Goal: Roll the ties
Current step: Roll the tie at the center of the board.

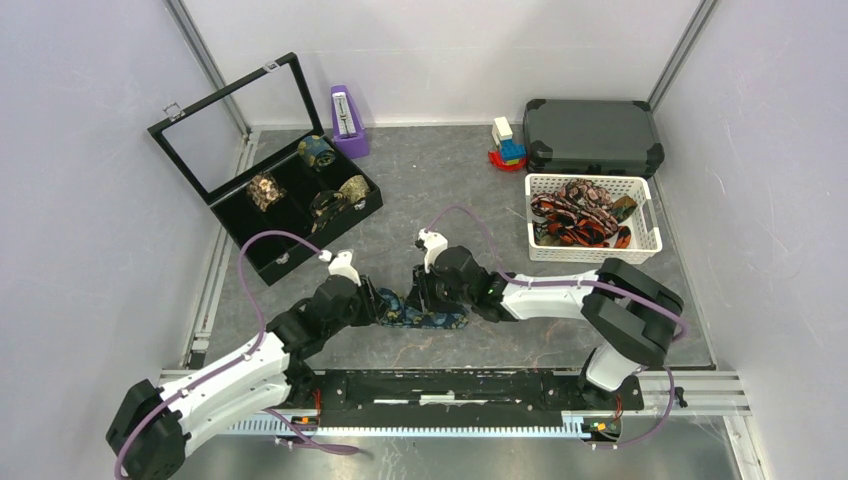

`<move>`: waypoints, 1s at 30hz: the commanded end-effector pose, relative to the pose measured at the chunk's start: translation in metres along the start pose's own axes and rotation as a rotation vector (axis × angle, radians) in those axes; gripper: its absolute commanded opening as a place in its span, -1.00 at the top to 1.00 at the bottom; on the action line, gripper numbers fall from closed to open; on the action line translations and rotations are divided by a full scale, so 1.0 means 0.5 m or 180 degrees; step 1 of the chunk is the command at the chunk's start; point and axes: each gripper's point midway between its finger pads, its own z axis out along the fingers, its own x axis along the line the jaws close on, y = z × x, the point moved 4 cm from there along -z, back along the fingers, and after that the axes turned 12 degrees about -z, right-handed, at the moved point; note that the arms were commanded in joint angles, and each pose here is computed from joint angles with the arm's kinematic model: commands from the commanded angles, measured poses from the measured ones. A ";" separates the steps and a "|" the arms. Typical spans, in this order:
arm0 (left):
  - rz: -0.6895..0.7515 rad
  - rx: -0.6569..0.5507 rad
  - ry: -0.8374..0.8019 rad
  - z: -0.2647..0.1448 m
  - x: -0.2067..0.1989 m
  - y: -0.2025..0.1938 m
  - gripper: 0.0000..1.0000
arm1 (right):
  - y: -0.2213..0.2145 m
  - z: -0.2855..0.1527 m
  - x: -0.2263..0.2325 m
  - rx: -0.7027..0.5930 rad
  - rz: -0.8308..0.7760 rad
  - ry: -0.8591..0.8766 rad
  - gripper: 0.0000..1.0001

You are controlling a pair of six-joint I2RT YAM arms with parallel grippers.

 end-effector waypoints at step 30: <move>0.1031 -0.0404 0.1310 -0.037 -0.023 0.033 0.59 | -0.006 -0.048 -0.058 -0.0060 0.0013 -0.0263 0.43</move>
